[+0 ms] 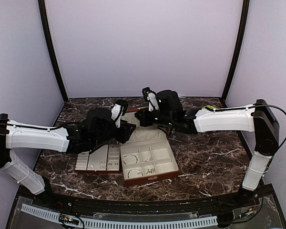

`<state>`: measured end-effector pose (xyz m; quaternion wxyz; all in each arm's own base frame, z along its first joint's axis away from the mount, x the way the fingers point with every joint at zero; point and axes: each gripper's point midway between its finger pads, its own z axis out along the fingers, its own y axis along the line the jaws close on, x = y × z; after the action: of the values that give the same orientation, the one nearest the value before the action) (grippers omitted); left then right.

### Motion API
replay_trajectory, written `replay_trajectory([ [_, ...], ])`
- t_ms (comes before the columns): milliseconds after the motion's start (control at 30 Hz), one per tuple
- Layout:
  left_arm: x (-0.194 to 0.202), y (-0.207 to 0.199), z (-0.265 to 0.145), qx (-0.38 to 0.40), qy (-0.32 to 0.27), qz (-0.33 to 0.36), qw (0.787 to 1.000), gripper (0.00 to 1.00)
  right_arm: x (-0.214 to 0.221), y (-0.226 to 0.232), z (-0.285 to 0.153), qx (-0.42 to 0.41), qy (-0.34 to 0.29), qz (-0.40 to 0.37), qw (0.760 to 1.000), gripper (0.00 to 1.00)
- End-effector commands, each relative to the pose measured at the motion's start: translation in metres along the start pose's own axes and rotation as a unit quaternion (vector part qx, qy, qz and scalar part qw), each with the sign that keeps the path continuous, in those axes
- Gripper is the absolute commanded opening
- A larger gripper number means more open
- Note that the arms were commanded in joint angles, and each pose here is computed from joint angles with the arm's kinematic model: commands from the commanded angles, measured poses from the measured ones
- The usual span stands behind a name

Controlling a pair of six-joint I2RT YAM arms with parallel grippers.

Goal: Organize the mixed jewelry
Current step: Hang the necklace on the necklace hanger.

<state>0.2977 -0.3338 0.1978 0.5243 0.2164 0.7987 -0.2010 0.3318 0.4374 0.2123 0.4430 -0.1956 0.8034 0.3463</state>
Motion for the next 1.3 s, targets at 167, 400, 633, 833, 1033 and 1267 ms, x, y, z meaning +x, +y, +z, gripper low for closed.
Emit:
replay_trajectory([
  [167, 0.001, 0.003, -0.004, 0.001, -0.006, -0.008, 1.000, 0.46, -0.009, 0.008, 0.007, -0.006, -0.012, -0.004, 1.000, 0.00],
  [400, 0.000, 0.003, -0.006, 0.003, -0.009, -0.010, 1.000, 0.46, -0.011, 0.010, 0.005, -0.008, -0.015, -0.002, 1.000, 0.09],
  [633, 0.000, 0.003, -0.007, 0.005, -0.009, -0.012, 1.000, 0.46, -0.011, 0.010, 0.004, -0.008, -0.015, 0.000, 1.000, 0.17],
  [833, 0.000, 0.005, -0.009, 0.003, -0.010, -0.012, 1.000, 0.46, -0.013, 0.011, 0.002, -0.009, -0.015, 0.004, 1.000, 0.22],
  [1033, 0.000, 0.006, -0.011, 0.001, -0.012, -0.011, 1.000, 0.46, -0.011, 0.010, 0.002, 0.003, 0.010, 0.008, 1.000, 0.25],
  [1267, 0.000, 0.007, -0.014, 0.000, -0.014, -0.015, 1.000, 0.46, -0.001, 0.006, 0.004, 0.028, 0.060, 0.019, 0.998, 0.26],
])
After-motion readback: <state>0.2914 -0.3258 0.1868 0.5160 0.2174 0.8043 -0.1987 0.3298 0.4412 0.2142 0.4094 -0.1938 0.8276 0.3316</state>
